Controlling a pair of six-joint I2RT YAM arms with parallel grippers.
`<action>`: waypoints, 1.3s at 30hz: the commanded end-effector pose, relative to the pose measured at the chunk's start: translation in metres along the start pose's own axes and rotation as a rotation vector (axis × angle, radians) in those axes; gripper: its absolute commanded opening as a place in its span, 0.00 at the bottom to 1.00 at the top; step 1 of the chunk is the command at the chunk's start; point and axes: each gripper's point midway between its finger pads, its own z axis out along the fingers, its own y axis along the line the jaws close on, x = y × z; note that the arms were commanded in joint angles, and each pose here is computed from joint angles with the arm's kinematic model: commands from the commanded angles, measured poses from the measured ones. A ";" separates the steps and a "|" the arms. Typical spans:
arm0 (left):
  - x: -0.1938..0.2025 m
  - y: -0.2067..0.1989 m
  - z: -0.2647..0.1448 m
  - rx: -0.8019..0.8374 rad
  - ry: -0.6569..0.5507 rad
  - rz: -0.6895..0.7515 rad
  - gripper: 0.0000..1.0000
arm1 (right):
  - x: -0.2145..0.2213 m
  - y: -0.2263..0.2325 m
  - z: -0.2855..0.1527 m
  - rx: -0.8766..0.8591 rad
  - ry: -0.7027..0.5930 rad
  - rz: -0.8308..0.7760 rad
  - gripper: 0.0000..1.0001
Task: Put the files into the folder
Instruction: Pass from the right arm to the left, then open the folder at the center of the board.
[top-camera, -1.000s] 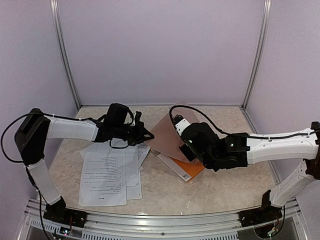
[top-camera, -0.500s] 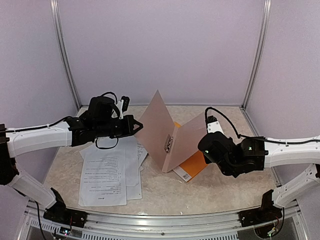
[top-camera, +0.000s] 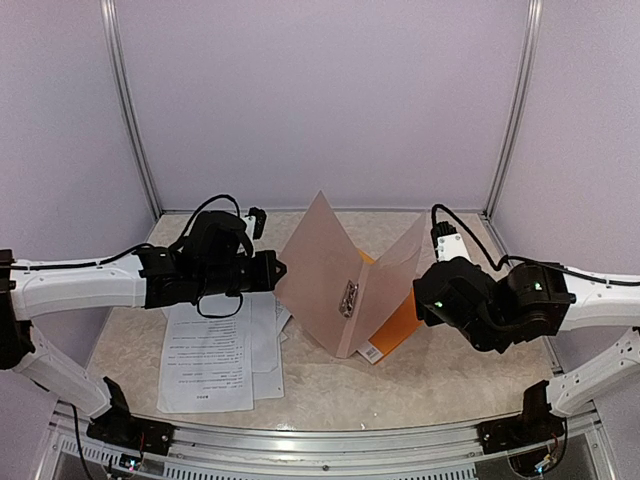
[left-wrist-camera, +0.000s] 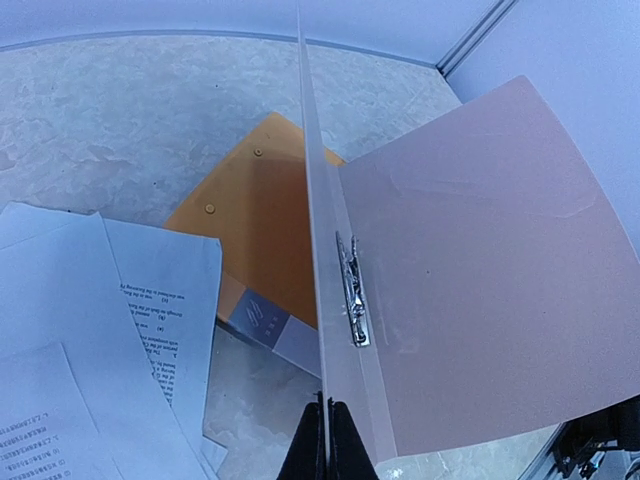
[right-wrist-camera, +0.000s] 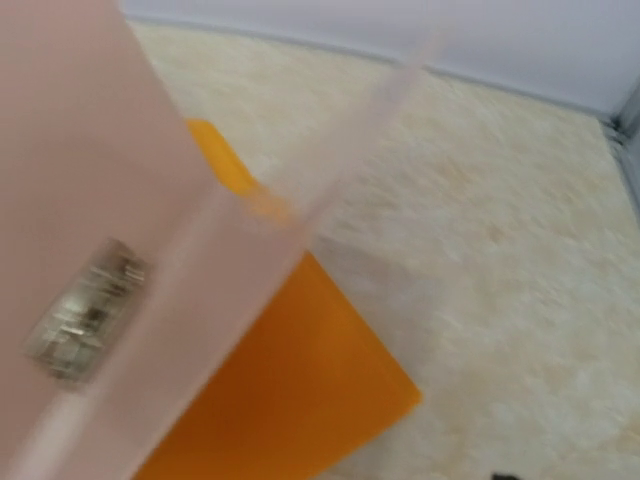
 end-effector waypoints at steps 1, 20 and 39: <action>-0.016 0.000 -0.011 -0.048 -0.058 0.001 0.00 | -0.022 0.011 -0.026 -0.056 0.000 0.001 0.72; -0.004 0.006 -0.028 -0.066 -0.070 -0.060 0.00 | -0.047 0.063 -0.011 -0.148 0.019 -0.139 0.77; 0.072 0.081 -0.054 -0.311 0.141 -0.089 0.00 | 0.009 0.115 0.095 -0.721 0.193 -0.206 0.70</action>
